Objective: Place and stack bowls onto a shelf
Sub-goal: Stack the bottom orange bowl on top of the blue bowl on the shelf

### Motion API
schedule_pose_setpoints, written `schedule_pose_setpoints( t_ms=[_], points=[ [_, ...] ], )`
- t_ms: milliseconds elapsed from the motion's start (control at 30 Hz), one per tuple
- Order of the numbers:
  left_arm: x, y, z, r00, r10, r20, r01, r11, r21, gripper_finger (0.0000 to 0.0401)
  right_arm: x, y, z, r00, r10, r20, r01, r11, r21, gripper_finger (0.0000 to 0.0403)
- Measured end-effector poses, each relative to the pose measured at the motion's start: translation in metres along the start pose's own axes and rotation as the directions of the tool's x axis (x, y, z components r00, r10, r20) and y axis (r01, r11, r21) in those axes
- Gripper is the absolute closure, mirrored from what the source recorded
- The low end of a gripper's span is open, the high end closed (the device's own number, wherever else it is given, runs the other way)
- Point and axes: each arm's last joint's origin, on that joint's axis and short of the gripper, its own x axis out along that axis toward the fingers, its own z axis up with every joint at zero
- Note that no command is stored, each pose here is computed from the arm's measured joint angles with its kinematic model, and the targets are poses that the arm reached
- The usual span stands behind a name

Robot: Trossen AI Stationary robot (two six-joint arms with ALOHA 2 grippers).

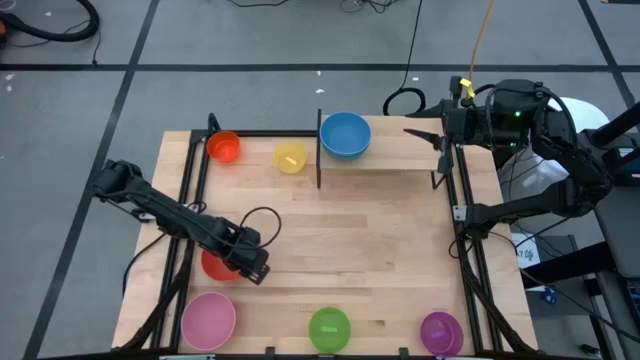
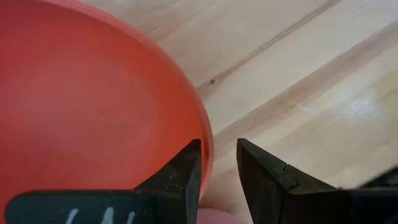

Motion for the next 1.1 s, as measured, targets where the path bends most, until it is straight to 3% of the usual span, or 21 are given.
schedule_pose_setpoints(
  t_ms=[433,533,633,767,933,1100],
  points=[
    [0.024,-0.006,0.000,0.997,0.078,-0.008,-0.078,0.996,0.036,0.0295,0.000,0.000,0.000,1.000,0.000,0.000,0.000,1.000,0.000,0.0284],
    [0.025,-0.006,0.001,0.996,0.083,-0.014,-0.083,0.997,0.000,0.0323,0.000,0.000,0.000,1.000,0.000,0.000,0.000,1.000,0.000,0.0284],
    [0.024,-0.006,0.003,0.996,0.082,-0.019,-0.083,0.996,-0.014,0.0377,0.000,0.000,0.000,1.000,0.000,0.000,0.000,1.000,0.000,0.0284],
    [0.021,-0.007,0.005,0.996,0.086,-0.019,-0.087,0.996,-0.016,0.0388,0.000,0.000,0.000,1.000,0.000,0.000,0.000,1.000,0.000,0.0284],
    [-0.002,-0.020,0.009,0.998,0.063,-0.022,-0.062,0.997,0.050,0.0394,0.000,0.000,0.000,1.000,-0.001,0.000,0.001,1.000,0.000,0.0284],
    [-0.048,-0.030,0.013,0.992,0.128,0.013,-0.128,0.986,0.105,0.0395,-0.001,0.000,0.000,1.000,-0.002,0.002,0.002,1.000,0.000,0.0284]
  ],
)
